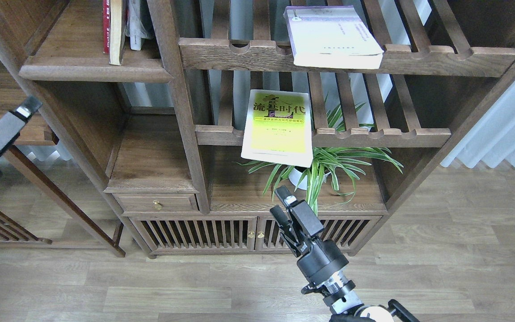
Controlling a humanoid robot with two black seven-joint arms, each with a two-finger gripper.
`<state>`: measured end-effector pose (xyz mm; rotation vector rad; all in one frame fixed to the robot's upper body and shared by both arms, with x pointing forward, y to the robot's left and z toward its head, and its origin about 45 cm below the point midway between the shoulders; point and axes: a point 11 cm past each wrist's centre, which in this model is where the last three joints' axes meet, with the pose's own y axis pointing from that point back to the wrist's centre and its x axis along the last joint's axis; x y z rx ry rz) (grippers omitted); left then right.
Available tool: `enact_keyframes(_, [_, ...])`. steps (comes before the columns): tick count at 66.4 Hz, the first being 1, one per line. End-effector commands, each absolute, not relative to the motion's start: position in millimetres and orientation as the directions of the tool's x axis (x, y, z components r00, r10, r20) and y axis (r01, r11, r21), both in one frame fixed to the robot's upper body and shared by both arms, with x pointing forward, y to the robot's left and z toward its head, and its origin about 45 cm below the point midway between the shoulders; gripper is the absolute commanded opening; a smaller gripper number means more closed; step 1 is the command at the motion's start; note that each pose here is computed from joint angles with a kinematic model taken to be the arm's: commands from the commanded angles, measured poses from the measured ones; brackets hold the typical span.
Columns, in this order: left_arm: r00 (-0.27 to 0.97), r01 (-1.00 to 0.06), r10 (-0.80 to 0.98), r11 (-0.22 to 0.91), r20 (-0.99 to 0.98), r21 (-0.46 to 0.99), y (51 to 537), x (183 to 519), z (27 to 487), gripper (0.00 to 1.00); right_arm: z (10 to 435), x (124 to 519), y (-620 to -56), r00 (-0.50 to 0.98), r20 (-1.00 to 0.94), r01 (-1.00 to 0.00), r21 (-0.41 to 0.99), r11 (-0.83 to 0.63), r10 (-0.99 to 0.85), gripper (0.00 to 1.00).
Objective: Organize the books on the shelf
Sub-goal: 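Reach the right gripper up to the white book on the top shelf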
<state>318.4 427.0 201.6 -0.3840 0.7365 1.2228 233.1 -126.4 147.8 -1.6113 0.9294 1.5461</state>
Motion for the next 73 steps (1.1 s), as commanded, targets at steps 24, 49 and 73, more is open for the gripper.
enact_keyframes(24, [0.060, -0.945, 0.713, 0.267, -0.699, 0.191, 443.4, 306.5, 174.6, 1.00, 230.7, 306.7, -135.8, 0.090, -0.992, -0.895, -0.040, -0.444, -0.091, 0.98])
enact_keyframes(49, [0.057, -0.948, 0.713, 0.259, -0.699, 0.186, 446.1, 308.7, 176.3, 1.00, 274.2, 346.7, -158.6, 0.109, -0.988, -0.927, -0.063, -0.369, -0.105, 0.98])
enact_keyframes(73, [0.071, -0.949, 0.714, 0.263, -0.696, 0.173, 445.0, 317.4, 182.0, 1.00, 295.7, 359.5, -170.1, 0.154, -0.983, -0.936, -0.113, -0.332, -0.101, 0.99])
